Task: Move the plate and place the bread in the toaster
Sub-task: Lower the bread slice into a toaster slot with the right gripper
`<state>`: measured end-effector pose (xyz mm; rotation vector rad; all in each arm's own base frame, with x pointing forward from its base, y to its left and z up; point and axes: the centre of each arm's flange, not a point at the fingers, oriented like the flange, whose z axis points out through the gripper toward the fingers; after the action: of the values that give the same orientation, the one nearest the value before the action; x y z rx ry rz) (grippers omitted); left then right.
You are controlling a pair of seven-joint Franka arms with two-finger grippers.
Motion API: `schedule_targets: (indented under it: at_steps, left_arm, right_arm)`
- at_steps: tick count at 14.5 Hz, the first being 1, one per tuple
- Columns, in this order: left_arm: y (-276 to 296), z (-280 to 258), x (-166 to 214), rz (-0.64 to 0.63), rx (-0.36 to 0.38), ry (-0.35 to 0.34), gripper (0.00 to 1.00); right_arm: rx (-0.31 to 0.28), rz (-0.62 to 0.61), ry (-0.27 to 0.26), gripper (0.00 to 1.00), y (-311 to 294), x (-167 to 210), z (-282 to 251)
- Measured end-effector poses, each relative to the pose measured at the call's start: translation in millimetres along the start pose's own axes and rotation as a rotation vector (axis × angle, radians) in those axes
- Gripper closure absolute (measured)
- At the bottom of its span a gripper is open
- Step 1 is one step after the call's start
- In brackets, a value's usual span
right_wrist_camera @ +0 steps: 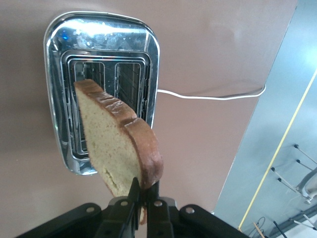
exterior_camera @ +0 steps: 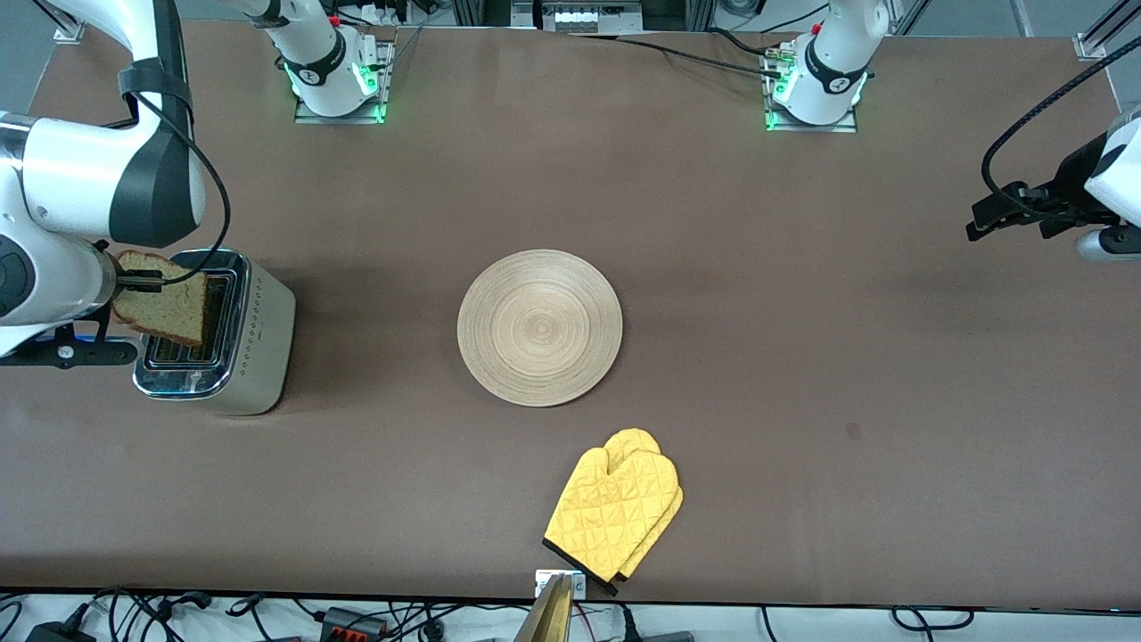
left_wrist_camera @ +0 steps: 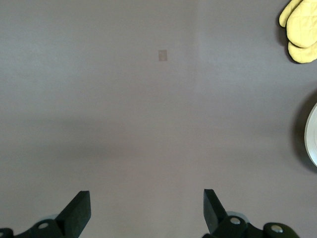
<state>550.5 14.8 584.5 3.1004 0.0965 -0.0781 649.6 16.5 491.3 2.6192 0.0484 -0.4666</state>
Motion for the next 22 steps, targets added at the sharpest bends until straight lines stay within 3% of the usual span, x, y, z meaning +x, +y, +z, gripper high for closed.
schedule_targets:
  at_steps: [12,22]
  left_arm:
    - [9,-1,-2,0.016,0.003,-0.003,0.0]
    - [8,-1,-3,0.016,0.003,-0.005,0.0]
  right_arm:
    - [-0.016,-0.023,-0.057,0.92,-14,17,40]
    - [-0.021,-0.019,0.004,0.92,-18,27,40]
